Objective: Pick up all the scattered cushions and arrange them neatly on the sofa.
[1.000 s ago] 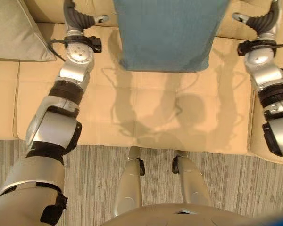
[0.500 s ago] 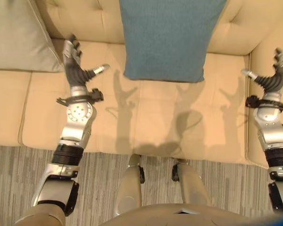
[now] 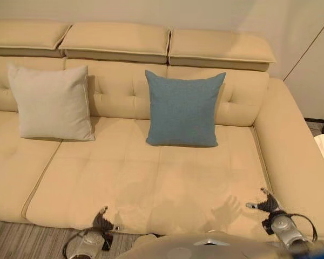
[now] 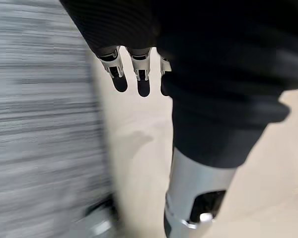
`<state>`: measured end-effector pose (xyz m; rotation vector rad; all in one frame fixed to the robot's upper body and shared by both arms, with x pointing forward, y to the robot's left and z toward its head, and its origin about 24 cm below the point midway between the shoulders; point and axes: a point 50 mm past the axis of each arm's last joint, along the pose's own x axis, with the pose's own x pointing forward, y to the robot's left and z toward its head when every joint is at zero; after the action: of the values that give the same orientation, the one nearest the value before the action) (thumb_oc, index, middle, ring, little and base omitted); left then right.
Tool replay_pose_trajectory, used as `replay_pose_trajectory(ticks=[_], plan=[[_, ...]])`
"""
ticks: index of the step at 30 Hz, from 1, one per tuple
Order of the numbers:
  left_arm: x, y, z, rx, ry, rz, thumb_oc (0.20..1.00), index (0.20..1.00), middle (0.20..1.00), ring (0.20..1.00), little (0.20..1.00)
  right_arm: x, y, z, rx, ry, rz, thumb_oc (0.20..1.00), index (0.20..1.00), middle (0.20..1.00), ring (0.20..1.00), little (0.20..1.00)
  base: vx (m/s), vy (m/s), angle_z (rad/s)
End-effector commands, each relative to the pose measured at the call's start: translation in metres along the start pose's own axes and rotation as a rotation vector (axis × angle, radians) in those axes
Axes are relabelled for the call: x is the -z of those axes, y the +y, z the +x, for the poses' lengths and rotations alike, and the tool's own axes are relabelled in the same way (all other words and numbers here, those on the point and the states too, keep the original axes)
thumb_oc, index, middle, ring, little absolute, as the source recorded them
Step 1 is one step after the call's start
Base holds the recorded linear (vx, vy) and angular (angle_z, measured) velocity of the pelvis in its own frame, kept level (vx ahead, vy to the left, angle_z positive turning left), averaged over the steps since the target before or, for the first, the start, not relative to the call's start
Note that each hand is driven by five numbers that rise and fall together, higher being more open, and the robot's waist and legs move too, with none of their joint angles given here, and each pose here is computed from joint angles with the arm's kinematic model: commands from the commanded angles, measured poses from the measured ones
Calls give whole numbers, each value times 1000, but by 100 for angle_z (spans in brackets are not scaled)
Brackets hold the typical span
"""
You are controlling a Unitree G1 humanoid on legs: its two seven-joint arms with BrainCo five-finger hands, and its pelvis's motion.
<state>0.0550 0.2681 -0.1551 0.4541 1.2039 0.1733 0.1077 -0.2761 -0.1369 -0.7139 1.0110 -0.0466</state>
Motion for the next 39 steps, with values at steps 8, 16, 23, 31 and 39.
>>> replay_pose_trajectory(ticks=[8,16,23,31,39], plan=[[-42,-5,6,27,-123,43,1000,1000,1000,1000,1000,-8,0,7,2,36,-39,1000,1000,1000,1000,1000,-143,36,1],[-76,-6,7,24,-239,124,1000,1000,1000,1000,1000,-30,3,12,-11,3,-87,1000,1000,1000,1000,1000,-221,191,-11],[-65,-1,10,11,-167,128,1000,1000,1000,1000,1000,-25,12,11,-42,41,-89,1000,1000,1000,1000,1000,-225,77,-48],[-51,32,13,-27,-101,95,1000,1000,1000,1000,1000,-13,-3,12,-17,80,-108,1000,1000,1000,1000,1000,21,-67,-4],[-43,39,13,-35,-60,90,1000,1000,1000,1000,1000,-8,-1,10,-29,107,-100,1000,1000,1000,1000,1000,40,-9,-6]])
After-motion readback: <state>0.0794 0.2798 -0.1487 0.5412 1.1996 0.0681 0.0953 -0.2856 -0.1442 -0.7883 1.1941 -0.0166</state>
